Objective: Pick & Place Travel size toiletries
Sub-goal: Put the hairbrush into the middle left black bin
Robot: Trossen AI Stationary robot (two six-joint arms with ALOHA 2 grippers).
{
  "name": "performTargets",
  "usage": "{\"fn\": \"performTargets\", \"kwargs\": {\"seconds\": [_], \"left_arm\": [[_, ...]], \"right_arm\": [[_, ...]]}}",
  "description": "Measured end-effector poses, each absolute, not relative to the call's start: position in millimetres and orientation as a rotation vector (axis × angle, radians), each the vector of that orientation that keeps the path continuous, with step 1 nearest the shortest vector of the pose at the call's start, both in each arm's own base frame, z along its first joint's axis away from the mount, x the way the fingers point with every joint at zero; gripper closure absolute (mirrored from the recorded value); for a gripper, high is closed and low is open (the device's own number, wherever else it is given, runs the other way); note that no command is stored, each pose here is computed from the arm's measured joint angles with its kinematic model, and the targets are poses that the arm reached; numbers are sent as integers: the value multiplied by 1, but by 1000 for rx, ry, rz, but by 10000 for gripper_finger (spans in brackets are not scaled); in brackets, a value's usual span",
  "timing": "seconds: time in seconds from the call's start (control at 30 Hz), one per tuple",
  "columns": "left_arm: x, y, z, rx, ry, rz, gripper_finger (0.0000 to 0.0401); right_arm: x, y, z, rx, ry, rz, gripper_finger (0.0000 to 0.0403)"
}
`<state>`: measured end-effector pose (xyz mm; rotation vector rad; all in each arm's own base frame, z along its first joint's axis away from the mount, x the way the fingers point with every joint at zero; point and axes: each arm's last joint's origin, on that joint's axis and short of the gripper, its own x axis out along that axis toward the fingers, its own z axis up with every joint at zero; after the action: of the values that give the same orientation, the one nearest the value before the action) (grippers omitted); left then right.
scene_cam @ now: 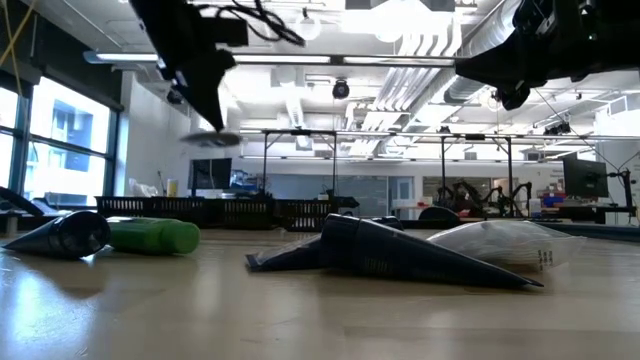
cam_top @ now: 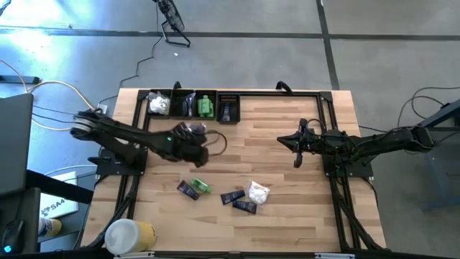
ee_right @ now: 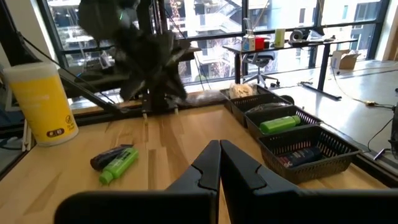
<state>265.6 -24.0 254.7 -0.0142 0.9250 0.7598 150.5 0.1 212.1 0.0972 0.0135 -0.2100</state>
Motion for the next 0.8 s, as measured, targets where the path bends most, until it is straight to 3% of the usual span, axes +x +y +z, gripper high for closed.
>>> {"fn": "performTargets", "kwargs": {"seconds": [0.43, 0.8], "left_arm": [[226, 15, 302, -28, 765, 857, 401], [223, 65, 294, -75, 811, 900, 401]], "right_arm": [[150, 0, 210, 94, 37, -211, 401], [150, 0, 209, 92, 41, -215, 401]]}}
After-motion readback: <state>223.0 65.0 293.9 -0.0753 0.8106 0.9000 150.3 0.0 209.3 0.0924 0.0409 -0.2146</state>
